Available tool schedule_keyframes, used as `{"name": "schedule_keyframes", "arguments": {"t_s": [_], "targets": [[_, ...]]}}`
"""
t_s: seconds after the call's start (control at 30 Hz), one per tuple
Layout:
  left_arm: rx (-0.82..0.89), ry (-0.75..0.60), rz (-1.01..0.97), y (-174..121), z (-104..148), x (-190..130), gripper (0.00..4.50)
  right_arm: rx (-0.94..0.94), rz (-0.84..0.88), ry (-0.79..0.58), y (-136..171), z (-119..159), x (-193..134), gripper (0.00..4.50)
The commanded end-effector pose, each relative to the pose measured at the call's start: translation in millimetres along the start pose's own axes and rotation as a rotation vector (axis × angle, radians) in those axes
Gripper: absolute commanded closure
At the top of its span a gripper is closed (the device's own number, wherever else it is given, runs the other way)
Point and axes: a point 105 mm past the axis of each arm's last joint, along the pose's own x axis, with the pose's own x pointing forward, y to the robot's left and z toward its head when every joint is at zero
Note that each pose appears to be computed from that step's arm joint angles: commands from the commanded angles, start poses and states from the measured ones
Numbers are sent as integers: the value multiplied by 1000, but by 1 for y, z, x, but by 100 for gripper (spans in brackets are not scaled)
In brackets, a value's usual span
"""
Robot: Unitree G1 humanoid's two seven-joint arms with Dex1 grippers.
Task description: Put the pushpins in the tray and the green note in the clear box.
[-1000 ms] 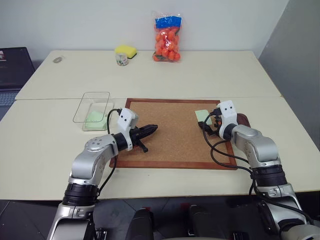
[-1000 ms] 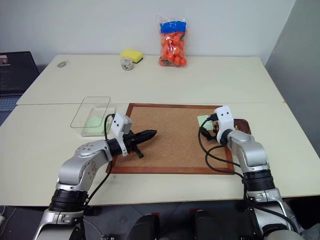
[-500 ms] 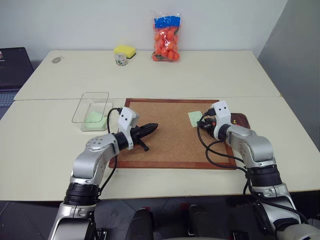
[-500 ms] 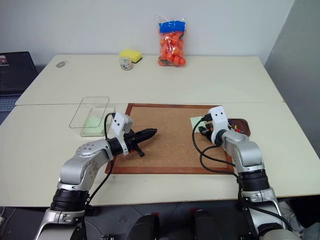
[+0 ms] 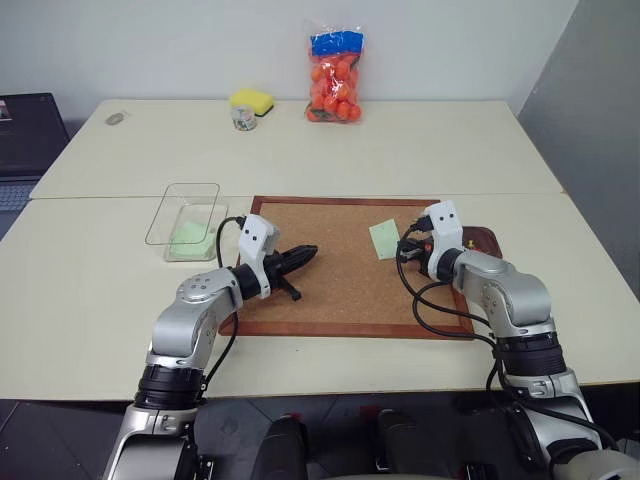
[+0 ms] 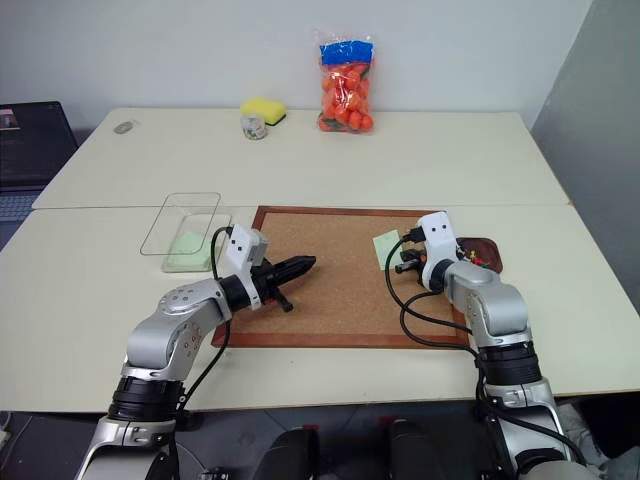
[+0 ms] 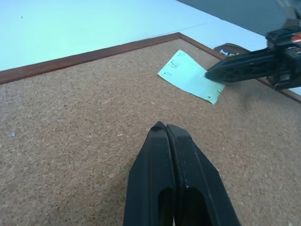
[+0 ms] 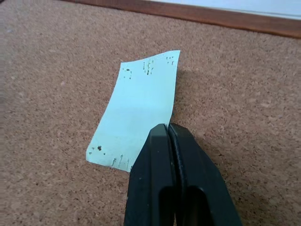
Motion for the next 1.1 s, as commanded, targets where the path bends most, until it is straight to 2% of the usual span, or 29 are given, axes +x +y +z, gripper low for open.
{"name": "schedule_keyframes", "arguments": {"t_s": [0.03,0.17,0.23,0.3,0.47,0.6,0.77,0.87,1.0,1.1], "targets": [[-66,-82,17,4,23,0,450,17,5,-102,-1,27,-17,445],[-181,-123,3,3,33,0,450,32,8,-126,-1,35,-27,445],[-248,-131,-89,-8,39,0,413,37,18,-141,0,40,-33,450],[-313,-130,-169,-21,43,-1,394,35,32,-155,4,45,-38,450],[-447,-99,-307,-41,45,-2,301,26,98,-184,19,57,-42,450],[-517,-90,-339,-43,45,-3,222,11,125,-197,26,62,-43,450],[-520,-87,-333,-43,45,-5,126,-20,79,-207,18,62,-44,450],[-476,-56,-337,-46,40,-6,72,-56,57,-186,12,53,-46,450],[-391,-29,-307,-45,34,-6,5,-79,26,-166,6,43,-45,382],[-225,-34,-179,-31,30,1,0,-73,12,-156,1,38,-43,315]]}}
